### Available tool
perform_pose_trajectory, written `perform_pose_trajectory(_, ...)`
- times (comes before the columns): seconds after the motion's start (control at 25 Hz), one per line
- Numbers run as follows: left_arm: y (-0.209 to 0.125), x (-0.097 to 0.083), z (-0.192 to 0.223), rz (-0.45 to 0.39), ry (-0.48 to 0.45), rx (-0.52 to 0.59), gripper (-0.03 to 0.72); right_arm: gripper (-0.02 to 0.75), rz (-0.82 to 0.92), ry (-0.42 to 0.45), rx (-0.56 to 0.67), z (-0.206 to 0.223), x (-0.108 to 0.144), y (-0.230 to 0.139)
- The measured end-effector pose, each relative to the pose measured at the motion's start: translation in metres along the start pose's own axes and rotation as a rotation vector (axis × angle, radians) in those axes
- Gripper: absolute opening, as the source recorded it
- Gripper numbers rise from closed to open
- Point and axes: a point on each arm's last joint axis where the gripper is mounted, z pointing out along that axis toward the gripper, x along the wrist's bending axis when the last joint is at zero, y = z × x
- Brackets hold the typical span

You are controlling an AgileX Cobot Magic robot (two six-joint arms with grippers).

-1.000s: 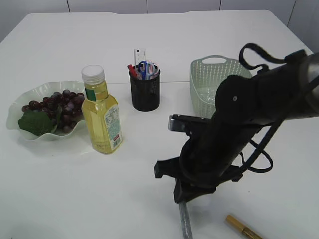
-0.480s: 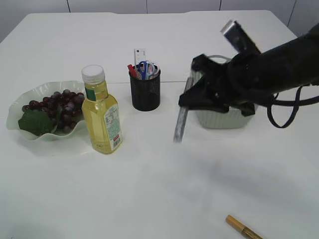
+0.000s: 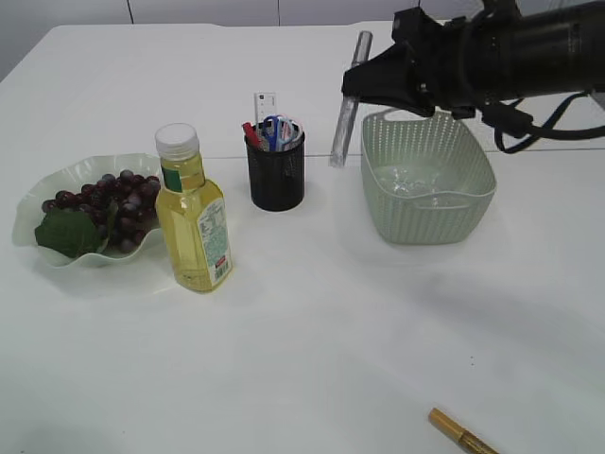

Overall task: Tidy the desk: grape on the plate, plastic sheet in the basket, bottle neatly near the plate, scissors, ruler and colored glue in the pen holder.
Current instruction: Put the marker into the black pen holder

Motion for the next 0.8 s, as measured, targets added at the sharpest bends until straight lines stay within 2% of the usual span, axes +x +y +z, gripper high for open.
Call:
perform_pose_trajectory(0.28,0.0,0.0,0.0,0.0,-0.001,0.0,0.433,0.077,-0.129,0.093,-0.03,0.03,-0.011,0.037)
perform_pose_trajectory(0.48,0.0,0.0,0.0,-0.001,-0.002,0.0,0.433,0.077,-0.188,0.153,-0.039,0.059,-0.029,0.062)
perform_pose_trajectory(0.8,0.0,0.0,0.0,-0.001,-0.002,0.0,0.433,0.076,-0.343,0.17,-0.073,0.099,-0.065,0.08)
